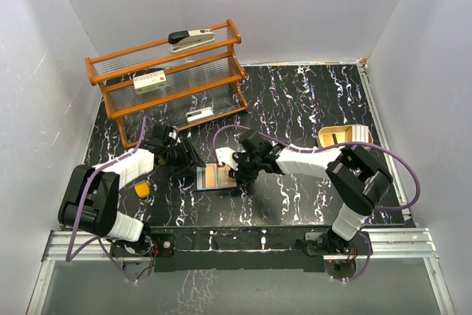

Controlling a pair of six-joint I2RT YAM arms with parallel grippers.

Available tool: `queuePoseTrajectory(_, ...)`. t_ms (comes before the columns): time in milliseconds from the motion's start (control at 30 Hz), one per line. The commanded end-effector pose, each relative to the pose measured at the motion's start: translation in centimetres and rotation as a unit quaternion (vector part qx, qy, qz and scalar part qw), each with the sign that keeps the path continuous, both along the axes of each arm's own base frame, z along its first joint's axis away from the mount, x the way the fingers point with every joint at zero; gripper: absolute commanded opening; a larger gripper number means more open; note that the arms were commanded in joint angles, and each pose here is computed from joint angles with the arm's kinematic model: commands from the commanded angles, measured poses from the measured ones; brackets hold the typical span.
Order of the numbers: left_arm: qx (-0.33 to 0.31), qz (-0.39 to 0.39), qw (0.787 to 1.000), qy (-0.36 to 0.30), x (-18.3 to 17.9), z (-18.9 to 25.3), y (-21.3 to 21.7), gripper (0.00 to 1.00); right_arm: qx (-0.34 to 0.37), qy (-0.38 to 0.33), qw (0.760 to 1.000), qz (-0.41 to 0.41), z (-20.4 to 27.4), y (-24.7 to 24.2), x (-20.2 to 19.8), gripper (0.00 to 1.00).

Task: Put the credit cards into the card holder
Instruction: Close the card holder at the center of the board.

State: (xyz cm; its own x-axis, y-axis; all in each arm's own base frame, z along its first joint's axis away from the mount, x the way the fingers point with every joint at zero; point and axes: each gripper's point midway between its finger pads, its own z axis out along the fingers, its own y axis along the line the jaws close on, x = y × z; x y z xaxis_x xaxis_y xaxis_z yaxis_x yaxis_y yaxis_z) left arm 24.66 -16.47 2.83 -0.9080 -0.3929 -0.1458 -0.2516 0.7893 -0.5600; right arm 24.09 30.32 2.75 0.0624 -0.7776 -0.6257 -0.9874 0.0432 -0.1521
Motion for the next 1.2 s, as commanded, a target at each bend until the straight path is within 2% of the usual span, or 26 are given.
queuePoseTrajectory(0, 0.01, 0.001, 0.999, 0.03, -1.1, -1.2, 0.5, 0.59, 0.008, -0.018, 1.0, 0.008, 0.8, 0.8, 0.9, 0.3)
queuePoseTrajectory(300, 0.023, 0.016, 0.999, 0.046, -1.5, -1.6, 1.7, 0.58, 0.05, -0.04, 0.998, -0.013, 1.8, 1.6, 1.6, 0.1)
queuePoseTrajectory(533, 0.012, 0.018, 0.998, 0.053, -1.7, -1.7, 1.6, 0.57, 0.103, -0.043, 0.993, -0.033, 2.2, 2.1, 1.3, 0.04)
queuePoseTrajectory(867, 0.011, 0.021, 0.998, 0.052, -1.9, -1.8, 1.7, 0.58, 0.157, -0.035, 0.986, -0.045, 3.1, 2.7, 1.0, 0.03)
queuePoseTrajectory(1067, -0.031, 0.019, 0.998, 0.053, -2.0, -1.4, 0.4, 0.58, 0.171, -0.026, 0.984, -0.052, 3.3, 2.9, 0.8, 0.03)
queuePoseTrajectory(1167, -0.076, 0.017, 0.996, 0.043, -1.6, -0.4, -0.8, 0.59, 0.176, -0.021, 0.983, -0.052, 3.3, 3.0, 0.6, 0.03)
